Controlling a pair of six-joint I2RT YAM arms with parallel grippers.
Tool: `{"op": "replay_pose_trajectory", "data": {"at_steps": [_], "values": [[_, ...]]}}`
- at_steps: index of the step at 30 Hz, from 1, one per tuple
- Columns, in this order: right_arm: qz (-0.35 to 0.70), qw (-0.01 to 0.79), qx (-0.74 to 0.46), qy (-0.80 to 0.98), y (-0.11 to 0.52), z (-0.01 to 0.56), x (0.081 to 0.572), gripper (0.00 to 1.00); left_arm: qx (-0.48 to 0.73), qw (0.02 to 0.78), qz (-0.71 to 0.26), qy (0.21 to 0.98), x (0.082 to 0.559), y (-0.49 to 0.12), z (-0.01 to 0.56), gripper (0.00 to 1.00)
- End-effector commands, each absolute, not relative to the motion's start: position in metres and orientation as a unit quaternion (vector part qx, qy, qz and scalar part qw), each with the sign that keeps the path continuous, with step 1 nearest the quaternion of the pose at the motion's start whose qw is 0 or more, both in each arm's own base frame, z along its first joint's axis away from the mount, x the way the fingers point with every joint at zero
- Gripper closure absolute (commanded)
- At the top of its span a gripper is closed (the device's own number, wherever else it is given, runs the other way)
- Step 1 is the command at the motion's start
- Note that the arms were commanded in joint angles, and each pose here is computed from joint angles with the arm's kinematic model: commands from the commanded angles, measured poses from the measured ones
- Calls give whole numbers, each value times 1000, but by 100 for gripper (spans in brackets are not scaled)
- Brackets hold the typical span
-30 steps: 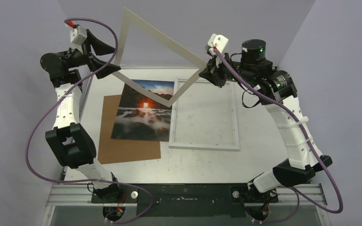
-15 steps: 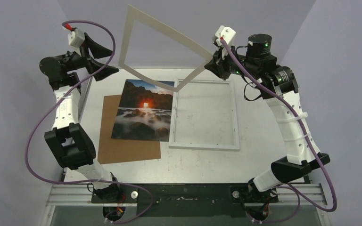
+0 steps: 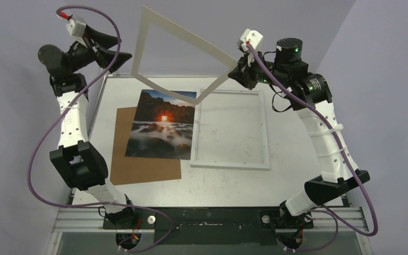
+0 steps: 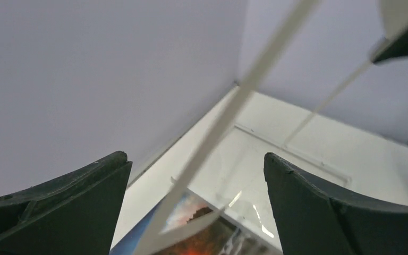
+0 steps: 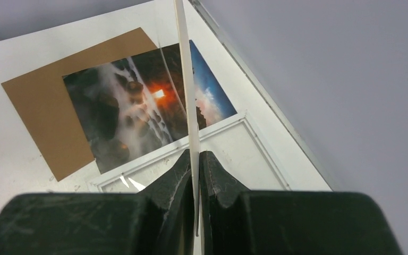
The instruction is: Put the photo into the frame
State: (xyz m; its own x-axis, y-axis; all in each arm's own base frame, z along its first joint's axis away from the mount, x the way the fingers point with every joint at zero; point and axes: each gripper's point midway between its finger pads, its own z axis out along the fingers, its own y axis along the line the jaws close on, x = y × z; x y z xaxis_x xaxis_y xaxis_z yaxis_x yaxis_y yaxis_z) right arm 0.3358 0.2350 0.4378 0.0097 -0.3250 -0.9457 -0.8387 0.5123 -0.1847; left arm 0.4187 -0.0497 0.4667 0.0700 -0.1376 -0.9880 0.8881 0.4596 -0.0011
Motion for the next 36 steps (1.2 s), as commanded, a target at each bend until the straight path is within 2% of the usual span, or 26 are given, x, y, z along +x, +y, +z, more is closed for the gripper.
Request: {"op": "replay_pose_trajectory", "data": {"at_steps": [1, 3, 6, 11, 15, 18, 19, 21, 24, 29, 36], "values": [[219, 598, -418, 648, 233, 467, 350, 95, 240, 663, -228, 671, 473, -42, 447, 4], [220, 599, -416, 647, 232, 467, 352, 95, 254, 658, -237, 668, 467, -50, 444, 4], [230, 604, -421, 637, 231, 469, 350, 95, 274, 623, -324, 658, 448, -59, 438, 4], [261, 599, -429, 624, 221, 469, 352, 95, 332, 570, -406, 633, 414, -69, 424, 4], [303, 588, -447, 602, 218, 468, 348, 95, 373, 579, -433, 581, 400, -81, 438, 1], [319, 581, -460, 591, 217, 467, 345, 95, 378, 571, -451, 573, 395, -89, 441, 0], [320, 581, -460, 590, 216, 467, 346, 95, 368, 578, -450, 573, 400, -88, 445, 4], [321, 580, -459, 592, 216, 467, 347, 95, 344, 605, -433, 573, 412, -83, 454, 3], [317, 581, -454, 596, 214, 466, 349, 95, 280, 652, -350, 612, 445, -69, 461, 4], [311, 585, -452, 598, 213, 469, 350, 95, 264, 628, -245, 689, 465, -67, 441, 4], [324, 564, -469, 597, 215, 456, 343, 95, 345, 566, -255, 704, 446, -75, 399, 4]]}}
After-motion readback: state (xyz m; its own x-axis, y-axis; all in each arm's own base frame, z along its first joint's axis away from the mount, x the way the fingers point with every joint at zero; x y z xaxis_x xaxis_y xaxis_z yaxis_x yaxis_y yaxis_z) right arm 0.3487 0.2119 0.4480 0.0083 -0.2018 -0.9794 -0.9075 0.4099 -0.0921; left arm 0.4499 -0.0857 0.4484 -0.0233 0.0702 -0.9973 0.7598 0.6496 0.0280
